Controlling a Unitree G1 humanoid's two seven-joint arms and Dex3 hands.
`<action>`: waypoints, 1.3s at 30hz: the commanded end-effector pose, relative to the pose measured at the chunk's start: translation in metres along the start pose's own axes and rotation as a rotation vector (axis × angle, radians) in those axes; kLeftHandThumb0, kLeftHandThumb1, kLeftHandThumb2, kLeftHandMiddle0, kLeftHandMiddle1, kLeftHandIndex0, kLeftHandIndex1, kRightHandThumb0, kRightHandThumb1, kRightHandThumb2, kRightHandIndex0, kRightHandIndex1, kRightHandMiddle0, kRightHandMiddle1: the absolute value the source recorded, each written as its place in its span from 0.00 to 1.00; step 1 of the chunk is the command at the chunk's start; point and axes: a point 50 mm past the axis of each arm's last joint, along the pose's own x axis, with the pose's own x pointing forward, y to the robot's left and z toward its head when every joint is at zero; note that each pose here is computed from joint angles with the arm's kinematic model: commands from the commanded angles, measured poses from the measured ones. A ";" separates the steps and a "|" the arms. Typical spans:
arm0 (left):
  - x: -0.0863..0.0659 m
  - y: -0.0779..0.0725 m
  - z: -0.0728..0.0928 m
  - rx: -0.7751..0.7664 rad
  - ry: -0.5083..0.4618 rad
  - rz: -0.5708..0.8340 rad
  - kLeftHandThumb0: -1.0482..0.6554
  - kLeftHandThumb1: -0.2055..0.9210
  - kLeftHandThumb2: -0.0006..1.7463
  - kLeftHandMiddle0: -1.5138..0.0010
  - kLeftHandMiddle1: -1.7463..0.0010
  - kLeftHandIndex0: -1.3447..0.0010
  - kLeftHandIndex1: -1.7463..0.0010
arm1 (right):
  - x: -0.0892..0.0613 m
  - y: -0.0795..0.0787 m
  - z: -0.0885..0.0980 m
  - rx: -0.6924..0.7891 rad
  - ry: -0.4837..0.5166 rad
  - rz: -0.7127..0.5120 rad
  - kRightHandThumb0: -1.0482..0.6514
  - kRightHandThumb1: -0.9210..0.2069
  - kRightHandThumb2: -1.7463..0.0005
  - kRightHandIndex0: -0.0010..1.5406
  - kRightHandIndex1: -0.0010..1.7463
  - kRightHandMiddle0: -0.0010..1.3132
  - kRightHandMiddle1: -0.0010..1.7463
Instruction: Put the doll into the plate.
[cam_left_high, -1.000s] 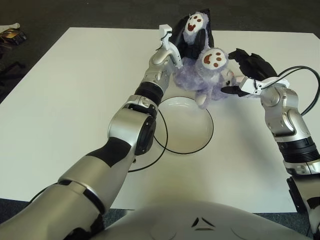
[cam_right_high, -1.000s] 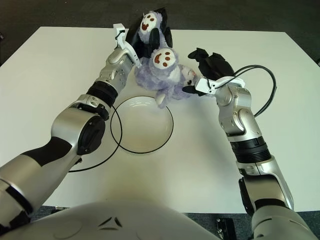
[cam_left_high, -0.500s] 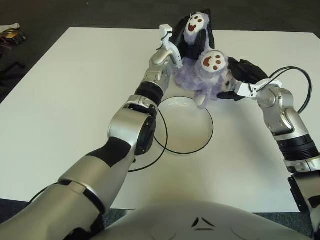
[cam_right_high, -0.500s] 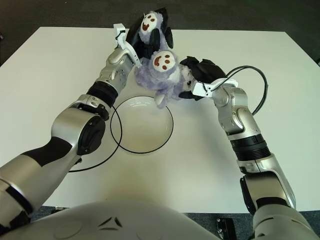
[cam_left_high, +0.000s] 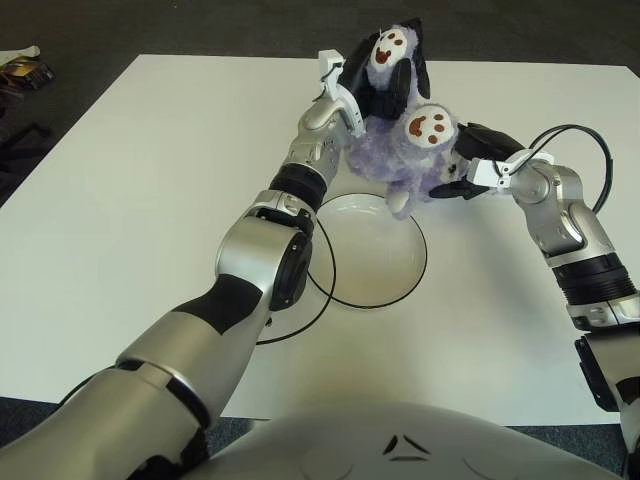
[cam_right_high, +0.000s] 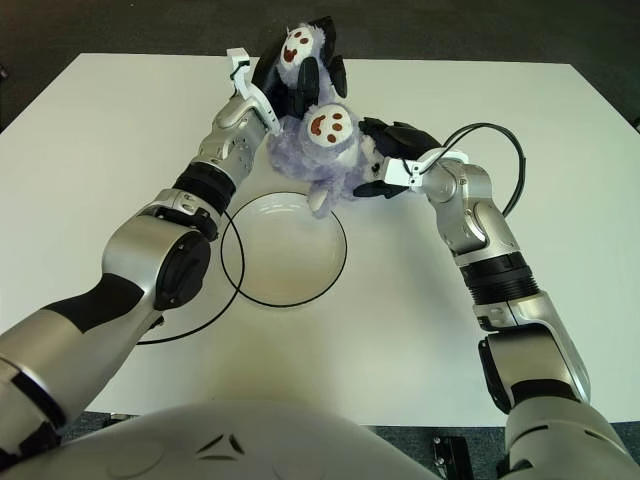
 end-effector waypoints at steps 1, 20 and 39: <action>0.017 -0.048 -0.019 -0.115 -0.001 -0.068 0.93 0.33 0.86 0.52 0.00 0.23 0.00 | 0.006 0.008 0.005 0.074 -0.037 0.064 0.00 0.17 0.77 0.00 0.02 0.00 0.02; 0.019 -0.052 -0.021 -0.100 0.005 -0.047 0.92 0.33 0.86 0.52 0.00 0.23 0.00 | 0.026 0.039 -0.004 0.197 0.010 -0.028 0.40 0.73 0.35 0.01 0.47 0.00 0.60; 0.018 -0.050 -0.022 -0.166 -0.007 -0.031 0.92 0.33 0.86 0.52 0.00 0.23 0.00 | 0.024 0.031 -0.017 0.321 0.137 -0.164 0.87 0.59 0.21 0.32 0.99 0.46 1.00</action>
